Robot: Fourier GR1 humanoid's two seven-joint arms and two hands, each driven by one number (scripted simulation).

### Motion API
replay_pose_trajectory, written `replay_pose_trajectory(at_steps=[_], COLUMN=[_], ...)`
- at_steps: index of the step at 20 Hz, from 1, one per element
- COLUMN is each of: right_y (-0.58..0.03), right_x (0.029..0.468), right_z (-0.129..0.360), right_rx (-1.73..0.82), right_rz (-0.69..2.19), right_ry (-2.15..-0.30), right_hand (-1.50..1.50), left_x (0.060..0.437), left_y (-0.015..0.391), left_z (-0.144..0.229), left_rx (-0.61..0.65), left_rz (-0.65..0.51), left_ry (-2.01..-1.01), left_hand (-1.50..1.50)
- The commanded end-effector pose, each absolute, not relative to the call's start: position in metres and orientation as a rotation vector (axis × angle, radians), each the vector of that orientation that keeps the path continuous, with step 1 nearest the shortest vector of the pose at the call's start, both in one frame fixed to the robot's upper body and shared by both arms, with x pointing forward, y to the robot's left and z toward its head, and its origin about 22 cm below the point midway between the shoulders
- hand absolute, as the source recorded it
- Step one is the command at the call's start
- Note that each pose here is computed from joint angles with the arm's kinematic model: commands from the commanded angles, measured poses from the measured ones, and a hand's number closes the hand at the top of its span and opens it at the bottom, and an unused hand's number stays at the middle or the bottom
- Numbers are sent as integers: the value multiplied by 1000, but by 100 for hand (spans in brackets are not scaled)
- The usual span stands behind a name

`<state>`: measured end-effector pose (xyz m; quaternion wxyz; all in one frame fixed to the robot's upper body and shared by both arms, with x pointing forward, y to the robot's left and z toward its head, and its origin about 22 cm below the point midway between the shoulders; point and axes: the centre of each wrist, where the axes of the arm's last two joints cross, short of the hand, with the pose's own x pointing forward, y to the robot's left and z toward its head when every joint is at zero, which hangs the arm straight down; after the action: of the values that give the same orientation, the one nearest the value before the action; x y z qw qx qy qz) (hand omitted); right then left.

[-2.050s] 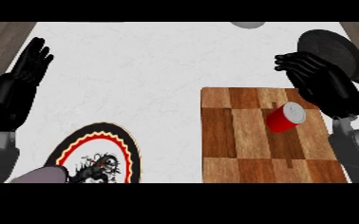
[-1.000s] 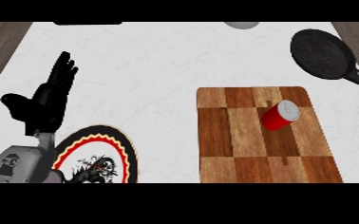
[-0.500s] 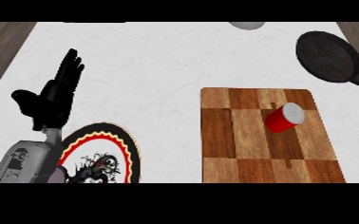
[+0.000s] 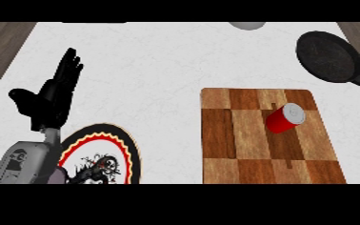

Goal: Pick the can from the cutting board and place it in the pan

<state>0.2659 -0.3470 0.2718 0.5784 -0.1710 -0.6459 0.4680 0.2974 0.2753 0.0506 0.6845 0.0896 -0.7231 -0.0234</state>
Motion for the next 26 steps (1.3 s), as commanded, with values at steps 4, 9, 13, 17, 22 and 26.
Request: replay_pose_trajectory(at_steps=[4,9,13,17,22,26], right_y=[-316,-307,-321,-329,-317,-315], right_x=[264,273,280,285,290,279], right_z=[247,227,212,217,172,171], right_rx=[-442,-472,-518,-484,-415,-409], right_rz=[1107,1058,1073,1125,1162,1236], right_ry=[-1382,-1360,-1275,-1249,-1235,-1194], right_hand=[-150,-150,-150,-150,-150,-150], left_x=[282,288,292,297,279,298], left_y=[274,272,260,294,279,270], left_z=[41,35,53,53,52,50], left_rx=[192,186,223,209,213,196], left_rz=[-72,-40,-49,-47,-38,-46], left_ry=[-1622,-1631,-1625,-1632,-1616,-1626], left_hand=[0,0,0,0,0,0])
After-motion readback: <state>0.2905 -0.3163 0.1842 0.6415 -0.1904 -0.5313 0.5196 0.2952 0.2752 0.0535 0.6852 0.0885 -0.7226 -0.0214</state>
